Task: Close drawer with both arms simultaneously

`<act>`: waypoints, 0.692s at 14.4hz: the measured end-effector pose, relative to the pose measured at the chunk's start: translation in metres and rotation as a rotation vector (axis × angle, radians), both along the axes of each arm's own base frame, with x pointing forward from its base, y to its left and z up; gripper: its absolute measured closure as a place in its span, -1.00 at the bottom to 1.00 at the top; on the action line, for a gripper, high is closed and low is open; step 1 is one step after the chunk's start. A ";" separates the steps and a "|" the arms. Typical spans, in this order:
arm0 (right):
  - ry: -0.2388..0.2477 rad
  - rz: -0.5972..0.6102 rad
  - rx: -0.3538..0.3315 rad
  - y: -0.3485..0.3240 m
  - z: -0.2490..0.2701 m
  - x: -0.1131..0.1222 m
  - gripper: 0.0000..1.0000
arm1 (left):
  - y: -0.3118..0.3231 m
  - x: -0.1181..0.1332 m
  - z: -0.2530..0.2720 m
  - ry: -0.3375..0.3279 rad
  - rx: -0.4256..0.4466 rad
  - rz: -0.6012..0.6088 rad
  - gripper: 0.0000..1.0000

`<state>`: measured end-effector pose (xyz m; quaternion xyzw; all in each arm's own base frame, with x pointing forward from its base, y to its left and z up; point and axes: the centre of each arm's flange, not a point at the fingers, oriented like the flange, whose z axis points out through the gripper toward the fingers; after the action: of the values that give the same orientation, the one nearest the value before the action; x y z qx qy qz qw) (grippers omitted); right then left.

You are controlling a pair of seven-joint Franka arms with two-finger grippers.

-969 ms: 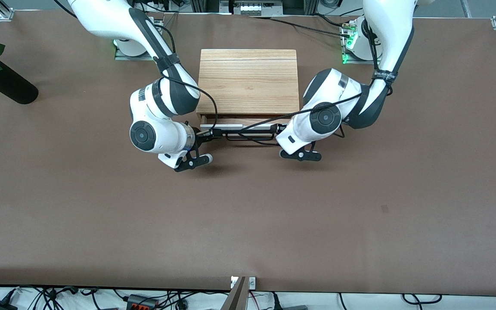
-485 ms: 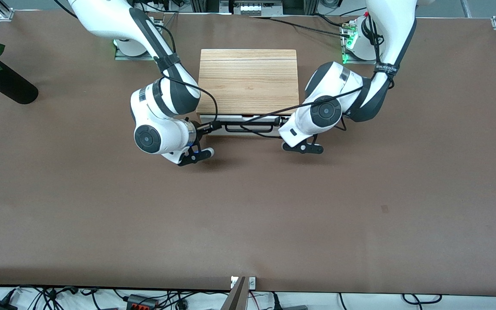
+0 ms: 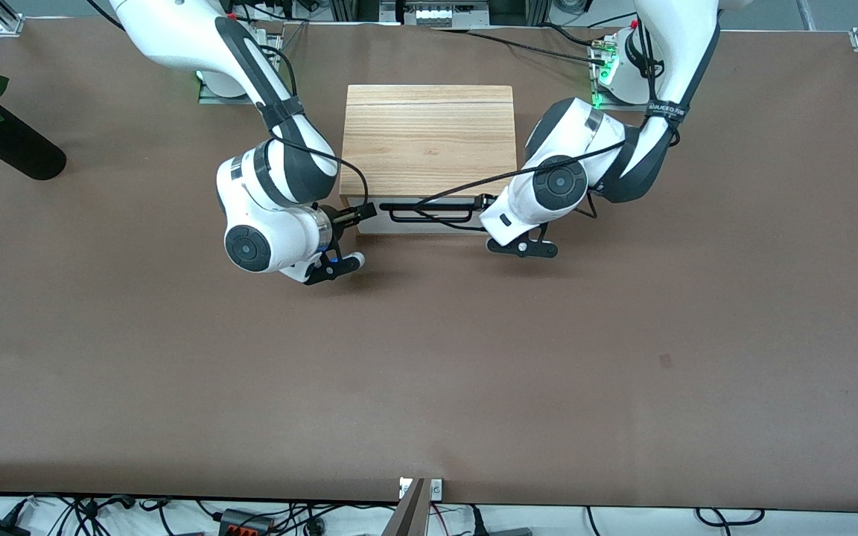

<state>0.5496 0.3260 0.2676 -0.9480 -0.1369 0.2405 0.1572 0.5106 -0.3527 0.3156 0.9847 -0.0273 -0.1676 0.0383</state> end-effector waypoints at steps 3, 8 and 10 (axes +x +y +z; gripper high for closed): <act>0.000 0.000 0.000 0.000 0.000 0.000 -1.00 | 0.000 0.001 0.000 -0.003 0.001 0.007 -1.00; -0.041 -0.002 0.018 -0.001 0.018 0.014 -1.00 | 0.030 0.037 0.027 -0.067 -0.024 0.091 -1.00; -0.107 -0.029 0.036 -0.010 0.047 0.038 -1.00 | 0.042 0.048 0.038 -0.088 -0.033 0.115 -1.00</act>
<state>0.5880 0.3161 0.3146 -0.9584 -0.1358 0.1846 0.1700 0.5587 -0.3108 0.3540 0.9903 0.0250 -0.1215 0.0629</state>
